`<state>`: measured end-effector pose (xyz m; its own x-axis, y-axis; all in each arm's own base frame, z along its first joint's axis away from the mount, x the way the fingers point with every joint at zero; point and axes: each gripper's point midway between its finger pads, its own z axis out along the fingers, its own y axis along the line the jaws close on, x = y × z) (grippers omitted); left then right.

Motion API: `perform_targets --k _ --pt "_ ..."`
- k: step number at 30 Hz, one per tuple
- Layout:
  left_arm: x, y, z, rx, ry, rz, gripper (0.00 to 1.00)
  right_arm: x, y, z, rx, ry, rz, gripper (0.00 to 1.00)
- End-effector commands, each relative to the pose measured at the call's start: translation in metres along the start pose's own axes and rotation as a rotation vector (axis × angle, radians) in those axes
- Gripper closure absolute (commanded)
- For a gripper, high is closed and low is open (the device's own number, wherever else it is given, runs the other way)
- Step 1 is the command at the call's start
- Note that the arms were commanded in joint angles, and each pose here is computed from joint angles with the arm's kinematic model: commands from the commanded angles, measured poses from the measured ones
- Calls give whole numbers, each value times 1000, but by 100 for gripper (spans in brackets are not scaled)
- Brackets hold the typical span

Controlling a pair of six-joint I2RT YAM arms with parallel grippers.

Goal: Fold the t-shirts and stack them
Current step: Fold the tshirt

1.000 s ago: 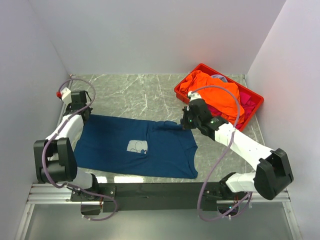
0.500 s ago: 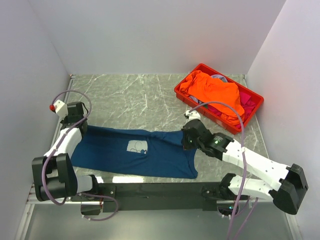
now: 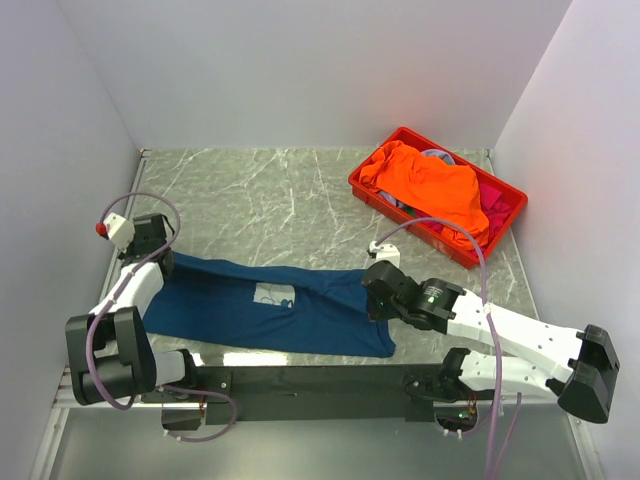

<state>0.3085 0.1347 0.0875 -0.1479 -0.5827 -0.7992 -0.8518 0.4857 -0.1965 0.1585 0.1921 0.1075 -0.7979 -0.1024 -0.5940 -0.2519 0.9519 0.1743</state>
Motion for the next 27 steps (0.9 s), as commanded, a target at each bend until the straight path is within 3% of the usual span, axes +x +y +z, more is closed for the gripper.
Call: perform_targets --k 1,21,26,27 --pt "-14 7 -4 -16 -64 -57 99 4 -8 -4 45 -9 20 100" --pt "8 52 -14 -130 -68 -85 98 34 -1 -13 45 37 8 100" --pt "11 59 -16 -148 -74 -95 90 44 -2 -6 68 63 -7 100" --pt "11 60 -17 -149 -75 -97 81 46 -3 -5 75 68 -7 100"
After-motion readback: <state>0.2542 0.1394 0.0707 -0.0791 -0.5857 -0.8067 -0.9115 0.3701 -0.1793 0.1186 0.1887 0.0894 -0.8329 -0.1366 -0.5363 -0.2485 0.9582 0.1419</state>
